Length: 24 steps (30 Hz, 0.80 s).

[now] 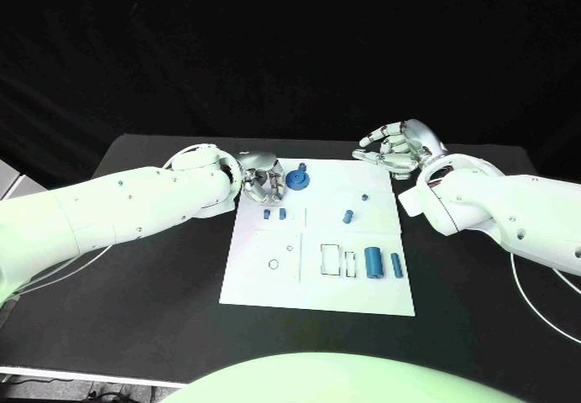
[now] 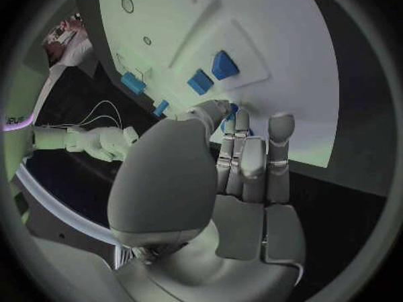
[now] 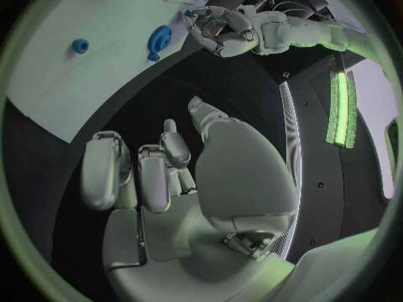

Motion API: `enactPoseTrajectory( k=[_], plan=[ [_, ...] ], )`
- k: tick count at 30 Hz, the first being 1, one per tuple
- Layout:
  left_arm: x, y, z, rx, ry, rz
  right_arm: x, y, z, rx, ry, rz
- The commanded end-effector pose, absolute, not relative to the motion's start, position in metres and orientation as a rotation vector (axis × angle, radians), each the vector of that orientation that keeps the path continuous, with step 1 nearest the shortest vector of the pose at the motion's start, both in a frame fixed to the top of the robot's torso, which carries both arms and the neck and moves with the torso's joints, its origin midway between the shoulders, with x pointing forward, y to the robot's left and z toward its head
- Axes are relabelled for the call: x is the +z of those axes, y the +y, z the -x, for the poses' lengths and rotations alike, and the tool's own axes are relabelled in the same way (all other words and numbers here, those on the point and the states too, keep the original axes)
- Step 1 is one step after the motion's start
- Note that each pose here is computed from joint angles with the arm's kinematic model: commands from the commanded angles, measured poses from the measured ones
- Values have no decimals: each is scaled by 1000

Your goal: Assemble the parts on the task board

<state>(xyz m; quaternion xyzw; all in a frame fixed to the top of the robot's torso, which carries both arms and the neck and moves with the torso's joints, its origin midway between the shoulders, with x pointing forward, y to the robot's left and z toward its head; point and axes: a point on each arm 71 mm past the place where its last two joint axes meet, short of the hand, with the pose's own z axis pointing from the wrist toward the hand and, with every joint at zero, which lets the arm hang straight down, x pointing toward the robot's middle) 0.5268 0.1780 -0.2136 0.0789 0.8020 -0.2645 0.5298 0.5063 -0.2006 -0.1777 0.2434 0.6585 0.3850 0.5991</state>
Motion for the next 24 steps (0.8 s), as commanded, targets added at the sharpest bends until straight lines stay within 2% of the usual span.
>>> enactPoseTrajectory(
  k=[1,24],
  plan=[
    [-216,177,-526,-634,1938,-191,-178,-199,-506,903,1535,-547],
    [-216,178,-527,-640,1923,-170,-178,-200,-506,898,1538,-549]
  ],
)
